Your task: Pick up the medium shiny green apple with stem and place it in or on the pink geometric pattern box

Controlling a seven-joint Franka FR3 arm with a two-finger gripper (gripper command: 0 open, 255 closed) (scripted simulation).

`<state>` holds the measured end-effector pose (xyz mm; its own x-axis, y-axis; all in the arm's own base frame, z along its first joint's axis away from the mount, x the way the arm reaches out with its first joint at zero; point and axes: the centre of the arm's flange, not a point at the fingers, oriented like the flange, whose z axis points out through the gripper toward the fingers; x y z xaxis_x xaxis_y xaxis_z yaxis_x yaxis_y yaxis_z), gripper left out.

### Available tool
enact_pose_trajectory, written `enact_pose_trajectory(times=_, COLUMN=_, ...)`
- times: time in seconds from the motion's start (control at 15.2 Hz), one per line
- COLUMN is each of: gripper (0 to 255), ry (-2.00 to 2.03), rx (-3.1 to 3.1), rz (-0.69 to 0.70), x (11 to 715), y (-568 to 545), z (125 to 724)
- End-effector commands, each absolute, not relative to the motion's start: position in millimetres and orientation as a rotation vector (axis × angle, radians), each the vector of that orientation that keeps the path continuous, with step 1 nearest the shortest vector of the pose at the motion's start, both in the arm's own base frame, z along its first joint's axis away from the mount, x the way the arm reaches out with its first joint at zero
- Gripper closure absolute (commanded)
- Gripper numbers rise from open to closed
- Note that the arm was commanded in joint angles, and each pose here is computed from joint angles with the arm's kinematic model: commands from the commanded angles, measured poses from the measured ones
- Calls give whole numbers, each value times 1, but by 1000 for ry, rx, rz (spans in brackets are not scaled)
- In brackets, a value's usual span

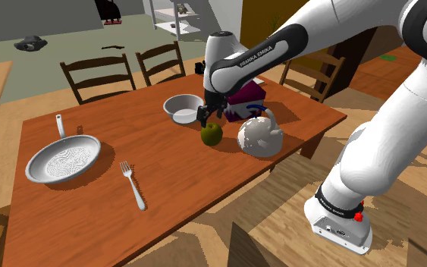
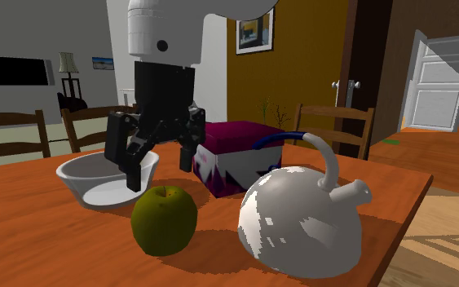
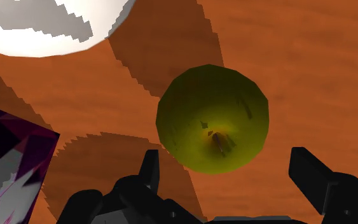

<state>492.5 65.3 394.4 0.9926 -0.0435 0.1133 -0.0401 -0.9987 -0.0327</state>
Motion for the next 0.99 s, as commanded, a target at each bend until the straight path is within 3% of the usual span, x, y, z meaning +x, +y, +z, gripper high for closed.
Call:
enact_pose_trajectory(times=0.0, gripper=0, ry=65, rx=-3105, rz=-178, x=492, y=65, z=394)
enact_pose_trajectory(times=0.13, gripper=0, ry=65, rx=-3105, rz=-178, x=492, y=65, z=394)
enact_pose_trajectory(times=0.2, gripper=255, ry=65, rx=-3105, rz=-178, x=492, y=65, z=394)
enact_pose_trajectory(times=0.92, gripper=255, ry=65, rx=-3105, rz=-178, x=492, y=65, z=405)
